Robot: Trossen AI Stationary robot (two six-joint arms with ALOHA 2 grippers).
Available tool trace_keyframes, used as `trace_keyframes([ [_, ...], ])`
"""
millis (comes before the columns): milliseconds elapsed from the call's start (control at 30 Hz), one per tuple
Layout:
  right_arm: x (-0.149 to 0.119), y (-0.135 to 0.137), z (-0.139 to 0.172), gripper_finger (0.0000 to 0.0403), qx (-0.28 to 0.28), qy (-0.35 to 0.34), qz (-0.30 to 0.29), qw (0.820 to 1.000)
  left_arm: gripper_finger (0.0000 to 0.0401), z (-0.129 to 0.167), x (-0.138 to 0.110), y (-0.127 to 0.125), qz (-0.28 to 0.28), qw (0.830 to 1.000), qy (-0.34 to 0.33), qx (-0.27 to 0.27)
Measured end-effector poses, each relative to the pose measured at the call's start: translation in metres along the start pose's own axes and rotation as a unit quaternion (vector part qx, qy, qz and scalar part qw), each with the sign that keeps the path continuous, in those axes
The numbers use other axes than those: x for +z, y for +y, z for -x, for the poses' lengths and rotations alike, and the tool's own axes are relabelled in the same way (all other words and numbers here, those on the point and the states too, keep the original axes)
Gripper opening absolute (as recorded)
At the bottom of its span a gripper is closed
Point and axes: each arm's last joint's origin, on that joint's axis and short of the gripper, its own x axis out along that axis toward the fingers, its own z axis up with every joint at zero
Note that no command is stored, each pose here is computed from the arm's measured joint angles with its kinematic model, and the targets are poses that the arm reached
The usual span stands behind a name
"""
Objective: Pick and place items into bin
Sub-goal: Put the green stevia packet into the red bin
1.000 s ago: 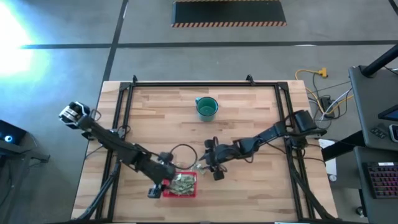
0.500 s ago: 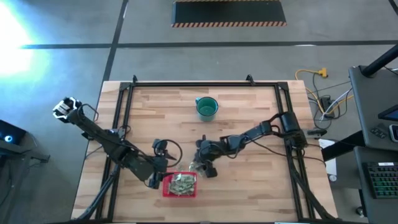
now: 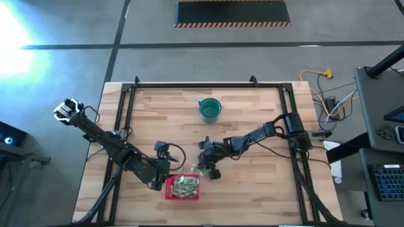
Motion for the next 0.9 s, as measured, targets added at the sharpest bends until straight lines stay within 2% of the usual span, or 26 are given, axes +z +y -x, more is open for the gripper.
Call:
trace_keyframes([
  [200, -0.001, -0.001, 0.003, 0.0009, -0.014, 0.008, -0.005, 1.000, 0.0239, -0.001, -0.001, 0.000, 0.000, 1.000, 0.000, 0.000],
  [467, 0.003, -0.003, 0.032, 0.0008, -0.116, 0.065, -0.005, 0.991, 0.0239, -0.001, -0.001, 0.000, 0.000, 1.000, -0.001, 0.002],
  [567, 0.009, -0.001, 0.050, 0.0008, -0.155, 0.060, -0.005, 0.986, 0.0239, -0.001, -0.001, 0.000, 0.001, 1.000, -0.003, 0.002],
  [667, 0.010, 0.001, 0.067, 0.0008, -0.186, 0.051, -0.020, 0.981, 0.0239, -0.001, -0.001, 0.000, 0.002, 1.000, -0.004, 0.002],
  [900, -0.007, 0.003, 0.090, 0.0008, -0.235, 0.084, -0.074, 0.966, 0.0239, -0.002, -0.001, 0.000, 0.003, 1.000, -0.006, 0.004],
])
